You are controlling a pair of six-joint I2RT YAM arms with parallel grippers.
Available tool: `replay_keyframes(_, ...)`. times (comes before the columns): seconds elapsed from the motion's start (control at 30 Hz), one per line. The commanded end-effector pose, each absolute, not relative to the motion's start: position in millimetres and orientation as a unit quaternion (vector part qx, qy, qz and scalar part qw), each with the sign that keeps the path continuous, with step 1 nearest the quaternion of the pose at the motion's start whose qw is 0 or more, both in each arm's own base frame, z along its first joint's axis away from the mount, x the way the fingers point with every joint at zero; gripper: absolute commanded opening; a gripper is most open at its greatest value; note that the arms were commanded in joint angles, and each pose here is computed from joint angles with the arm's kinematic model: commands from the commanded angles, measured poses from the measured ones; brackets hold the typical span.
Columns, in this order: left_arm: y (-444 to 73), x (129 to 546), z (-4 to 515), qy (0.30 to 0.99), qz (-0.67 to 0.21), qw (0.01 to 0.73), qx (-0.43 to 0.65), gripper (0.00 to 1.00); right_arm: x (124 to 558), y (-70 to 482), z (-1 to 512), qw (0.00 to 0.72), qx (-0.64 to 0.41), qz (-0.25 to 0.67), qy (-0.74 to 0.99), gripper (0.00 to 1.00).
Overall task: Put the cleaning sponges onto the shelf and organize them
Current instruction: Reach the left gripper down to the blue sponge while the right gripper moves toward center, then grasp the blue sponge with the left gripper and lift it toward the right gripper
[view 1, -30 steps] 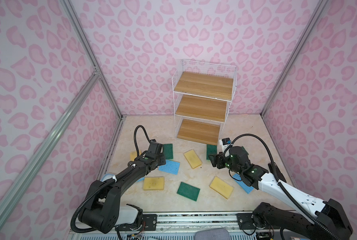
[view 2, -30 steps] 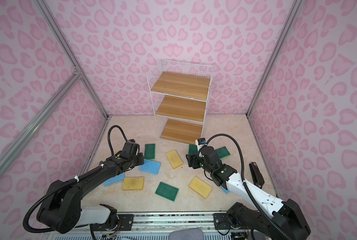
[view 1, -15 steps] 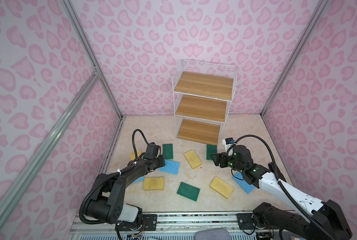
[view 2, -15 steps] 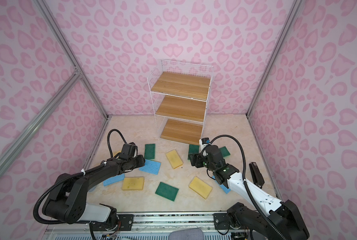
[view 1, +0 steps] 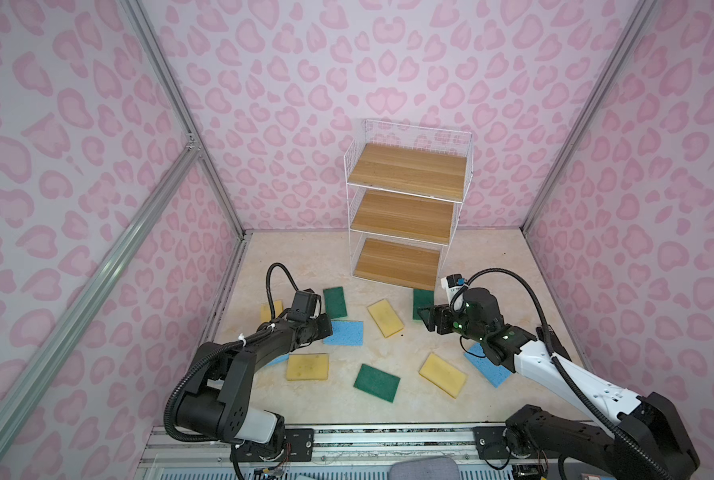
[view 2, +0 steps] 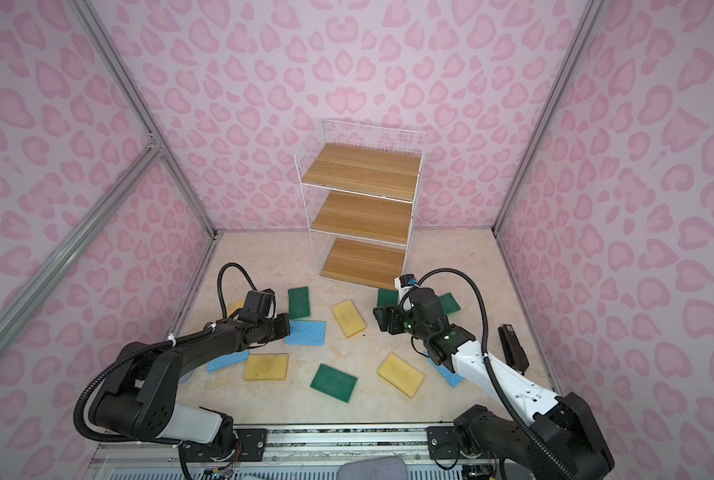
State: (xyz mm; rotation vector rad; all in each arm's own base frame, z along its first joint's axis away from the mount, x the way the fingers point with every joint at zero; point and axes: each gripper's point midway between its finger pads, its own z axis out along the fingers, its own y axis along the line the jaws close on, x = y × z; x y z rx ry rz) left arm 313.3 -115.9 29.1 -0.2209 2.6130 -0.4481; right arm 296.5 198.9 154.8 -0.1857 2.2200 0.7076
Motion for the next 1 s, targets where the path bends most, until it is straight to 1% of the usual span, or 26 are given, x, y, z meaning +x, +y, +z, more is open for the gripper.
replay_keyframes(0.0, -120, 317, 40, 0.946, -0.18, 0.257, -0.08, 0.04, 297, 202, 157, 0.39, -0.076, 0.287, 0.871, 0.78)
replay_keyframes(0.2, -124, 317, 63, 0.936, -0.203, 0.273, -0.086, 0.04, 297, 204, 161, 0.391, -0.077, 0.293, 0.869, 0.78)
replay_keyframes(0.33, -130, 318, 90, 0.922, -0.236, 0.292, -0.094, 0.04, 297, 206, 166, 0.392, -0.07, 0.302, 0.866, 0.79)
replay_keyframes(0.53, -142, 323, 154, 0.886, -0.298, 0.34, -0.104, 0.04, 297, 214, 183, 0.401, -0.062, 0.339, 0.849, 0.82)
replay_keyframes(0.63, -144, 325, 189, 0.865, -0.324, 0.368, -0.111, 0.04, 296, 220, 196, 0.406, -0.058, 0.367, 0.835, 0.87)
replay_keyframes(0.8, -144, 327, 243, 0.822, -0.371, 0.409, -0.138, 0.04, 295, 233, 221, 0.412, -0.053, 0.425, 0.804, 0.87)
replay_keyframes(0.97, -147, 330, 285, 0.786, -0.405, 0.44, -0.161, 0.04, 295, 247, 247, 0.418, -0.057, 0.466, 0.778, 0.87)
